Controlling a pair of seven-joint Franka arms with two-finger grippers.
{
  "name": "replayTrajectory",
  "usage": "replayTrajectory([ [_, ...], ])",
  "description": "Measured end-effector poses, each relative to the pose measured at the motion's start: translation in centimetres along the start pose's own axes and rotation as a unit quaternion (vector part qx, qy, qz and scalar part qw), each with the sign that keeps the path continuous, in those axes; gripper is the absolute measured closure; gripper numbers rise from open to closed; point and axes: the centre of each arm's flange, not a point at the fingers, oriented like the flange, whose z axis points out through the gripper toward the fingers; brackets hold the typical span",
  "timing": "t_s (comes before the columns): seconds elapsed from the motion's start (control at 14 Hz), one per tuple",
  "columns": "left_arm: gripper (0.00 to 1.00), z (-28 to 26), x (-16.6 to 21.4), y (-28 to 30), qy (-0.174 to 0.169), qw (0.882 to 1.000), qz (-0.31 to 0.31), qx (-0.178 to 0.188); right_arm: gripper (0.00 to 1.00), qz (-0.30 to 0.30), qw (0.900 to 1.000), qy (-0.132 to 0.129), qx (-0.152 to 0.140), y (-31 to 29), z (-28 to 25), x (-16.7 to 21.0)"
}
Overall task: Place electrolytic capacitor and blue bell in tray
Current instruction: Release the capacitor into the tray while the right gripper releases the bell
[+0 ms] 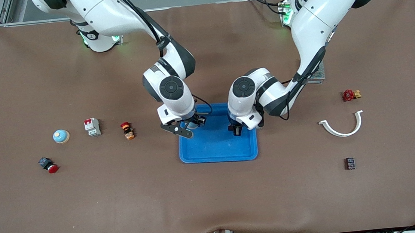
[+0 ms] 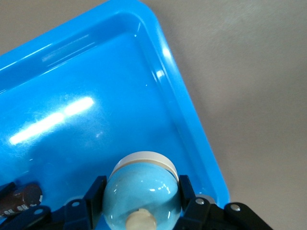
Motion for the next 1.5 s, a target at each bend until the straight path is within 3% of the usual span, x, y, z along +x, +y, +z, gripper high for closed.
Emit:
replayTrajectory([
  [0.14,0.65,0.0,0.0,0.0,0.008,1.0,0.015,-0.01,0.34,0.003,1.0,0.001,0.002,-0.3,1.0,-0.5],
  [0.21,0.6,0.1,0.0,0.0,0.013,1.0,0.024,-0.016,0.34,0.001,1.0,0.003,0.005,-0.5,1.4,-0.7],
  [0.5,0.21,-1.0,0.0,1.4,0.018,0.999,0.033,-0.033,0.34,-0.002,1.0,0.003,0.004,-0.9,3.9,-2.0],
  [0.64,0.01,-2.7,0.9,2.8,0.035,0.999,0.036,-0.02,0.34,-0.003,1.0,0.003,0.003,-1.0,4.8,-2.4],
  [0.86,0.0,-9.6,4.5,6.9,0.021,0.996,0.076,0.032,0.34,-0.002,1.0,0.009,0.015,-1.2,6.0,-2.5],
  [1.22,0.0,-15.9,16.8,12.3,0.023,0.982,0.186,0.031,0.34,-0.002,1.0,0.009,0.014,-1.2,6.6,-2.6],
  [1.36,0.0,-15.9,21.5,13.1,0.024,0.966,0.254,0.046,0.34,-0.002,1.0,0.009,0.014,-1.2,6.7,-2.7],
  [1.43,0.0,-16.1,24.0,13.4,0.023,0.952,0.299,0.057,0.34,-0.003,1.0,0.008,0.013,-1.3,6.9,-2.8],
  [1.5,0.0,-16.5,26.7,13.6,0.021,0.937,0.344,0.062,0.27,-0.004,1.0,0.008,0.012,-1.3,7.0,-2.9],
])
